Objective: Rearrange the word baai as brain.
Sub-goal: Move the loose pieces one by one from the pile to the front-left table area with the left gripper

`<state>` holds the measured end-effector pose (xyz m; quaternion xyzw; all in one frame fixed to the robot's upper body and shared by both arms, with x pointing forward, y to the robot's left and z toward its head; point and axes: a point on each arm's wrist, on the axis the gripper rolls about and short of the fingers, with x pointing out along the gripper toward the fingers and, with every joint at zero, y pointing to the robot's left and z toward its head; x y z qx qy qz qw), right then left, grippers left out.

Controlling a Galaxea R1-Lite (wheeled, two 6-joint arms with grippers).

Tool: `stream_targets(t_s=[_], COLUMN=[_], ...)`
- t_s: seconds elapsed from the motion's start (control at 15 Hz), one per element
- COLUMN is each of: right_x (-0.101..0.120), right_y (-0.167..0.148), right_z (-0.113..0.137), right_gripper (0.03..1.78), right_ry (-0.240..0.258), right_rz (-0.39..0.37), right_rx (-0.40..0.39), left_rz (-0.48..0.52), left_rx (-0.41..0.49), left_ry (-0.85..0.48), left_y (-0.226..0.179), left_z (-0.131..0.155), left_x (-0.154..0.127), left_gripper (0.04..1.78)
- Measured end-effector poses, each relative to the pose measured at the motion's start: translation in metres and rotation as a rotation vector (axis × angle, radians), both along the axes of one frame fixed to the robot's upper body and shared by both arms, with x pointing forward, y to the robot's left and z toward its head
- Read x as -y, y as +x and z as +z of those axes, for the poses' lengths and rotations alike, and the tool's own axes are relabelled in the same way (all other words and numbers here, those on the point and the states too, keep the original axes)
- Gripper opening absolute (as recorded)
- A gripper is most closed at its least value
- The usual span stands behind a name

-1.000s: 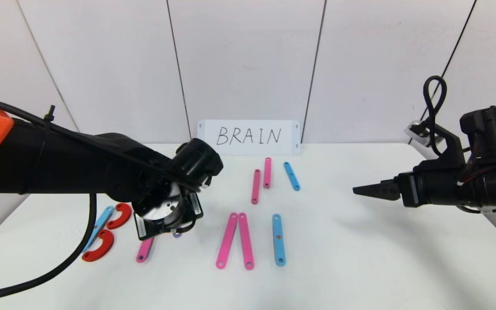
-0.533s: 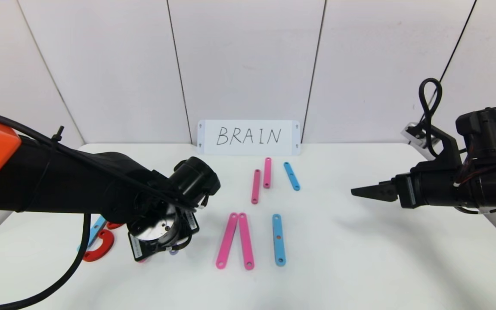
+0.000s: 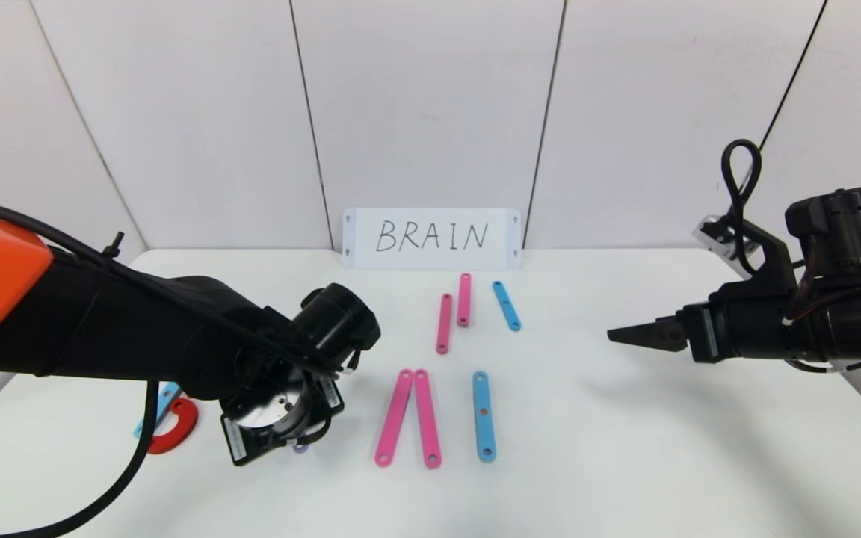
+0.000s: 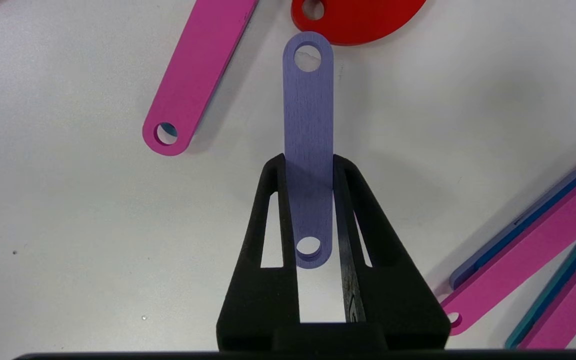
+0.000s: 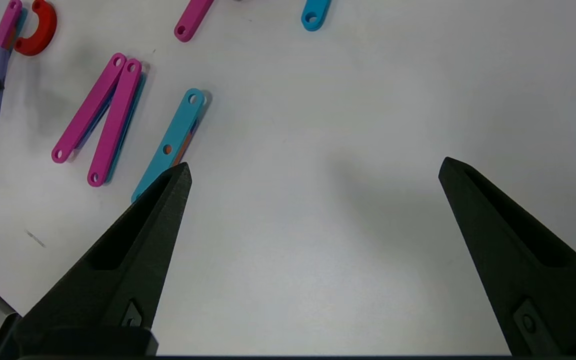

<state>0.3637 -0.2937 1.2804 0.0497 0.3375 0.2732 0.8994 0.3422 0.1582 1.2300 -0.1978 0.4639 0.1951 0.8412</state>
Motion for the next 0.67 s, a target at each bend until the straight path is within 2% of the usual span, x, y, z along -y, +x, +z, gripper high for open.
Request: stream_targets(t_s=[0.67], right_x=[-0.0006], right_y=[0.0005], right_z=[-0.0008], right_gripper=[1.74], right_ry=[0.0], right_rz=[0.002], right_rx=[-0.003], left_rz=[0.047], left_rx=[-0.018], left_ry=[-0.002], left_y=[0.0047], left_z=[-0.0107], left_x=[0.0014], left_gripper=[0.27])
